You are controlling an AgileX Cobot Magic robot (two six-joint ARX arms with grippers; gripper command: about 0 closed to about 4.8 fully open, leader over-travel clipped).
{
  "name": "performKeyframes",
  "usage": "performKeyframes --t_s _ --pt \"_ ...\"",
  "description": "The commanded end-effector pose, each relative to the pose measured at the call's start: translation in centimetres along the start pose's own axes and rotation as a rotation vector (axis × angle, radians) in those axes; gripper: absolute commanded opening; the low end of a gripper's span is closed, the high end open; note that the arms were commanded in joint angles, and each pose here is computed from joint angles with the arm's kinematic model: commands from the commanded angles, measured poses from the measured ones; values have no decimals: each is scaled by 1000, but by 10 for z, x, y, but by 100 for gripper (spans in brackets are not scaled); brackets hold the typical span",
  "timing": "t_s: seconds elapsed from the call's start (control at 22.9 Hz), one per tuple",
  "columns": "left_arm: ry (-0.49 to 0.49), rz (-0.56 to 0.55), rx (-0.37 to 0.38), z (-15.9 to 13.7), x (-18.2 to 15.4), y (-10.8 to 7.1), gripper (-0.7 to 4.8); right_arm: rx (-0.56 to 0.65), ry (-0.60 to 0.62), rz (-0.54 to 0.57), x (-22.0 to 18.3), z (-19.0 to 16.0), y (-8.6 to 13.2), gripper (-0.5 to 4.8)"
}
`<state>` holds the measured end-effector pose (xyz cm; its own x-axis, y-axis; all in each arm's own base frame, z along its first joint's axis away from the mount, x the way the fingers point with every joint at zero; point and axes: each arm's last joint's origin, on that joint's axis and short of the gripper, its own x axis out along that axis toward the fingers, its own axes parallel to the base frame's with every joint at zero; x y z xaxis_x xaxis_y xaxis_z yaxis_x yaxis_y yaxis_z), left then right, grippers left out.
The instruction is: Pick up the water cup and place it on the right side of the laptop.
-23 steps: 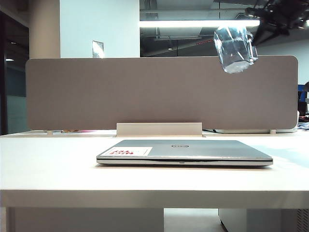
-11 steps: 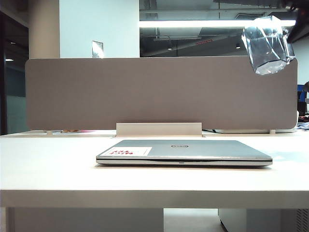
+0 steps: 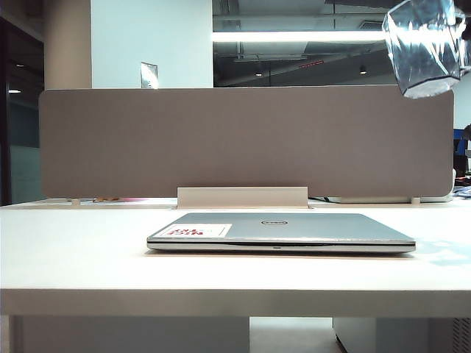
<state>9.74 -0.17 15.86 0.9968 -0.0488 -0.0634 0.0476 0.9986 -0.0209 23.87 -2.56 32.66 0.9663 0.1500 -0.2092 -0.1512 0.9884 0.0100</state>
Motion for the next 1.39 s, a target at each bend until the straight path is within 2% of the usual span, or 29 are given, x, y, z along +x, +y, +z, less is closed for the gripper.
performKeyframes --t_s 0.04,0.44,0.78,1.0,1.22,1.39 --pt "-12 -6 -1 2 0 0 -4 -18 -61 -8 -13 -4 4 -1" --pt "-12 -6 -23 2 0 0 -4 -33 -105 -43 -36 -45 12 -1" --pt "-12 -5 -23 2 0 0 -4 -27 -89 -60 -23 -89 9 -1" --pt "-12 -5 -23 2 0 0 -3 6 -9 -93 3 -113 -9 -1" --pt "-12 -5 -23 2 0 0 -4 42 9 -62 16 -129 -29 -1" --pt "-12 -2 -21 2 0 0 -4 59 43 -68 26 -142 -36 -1"
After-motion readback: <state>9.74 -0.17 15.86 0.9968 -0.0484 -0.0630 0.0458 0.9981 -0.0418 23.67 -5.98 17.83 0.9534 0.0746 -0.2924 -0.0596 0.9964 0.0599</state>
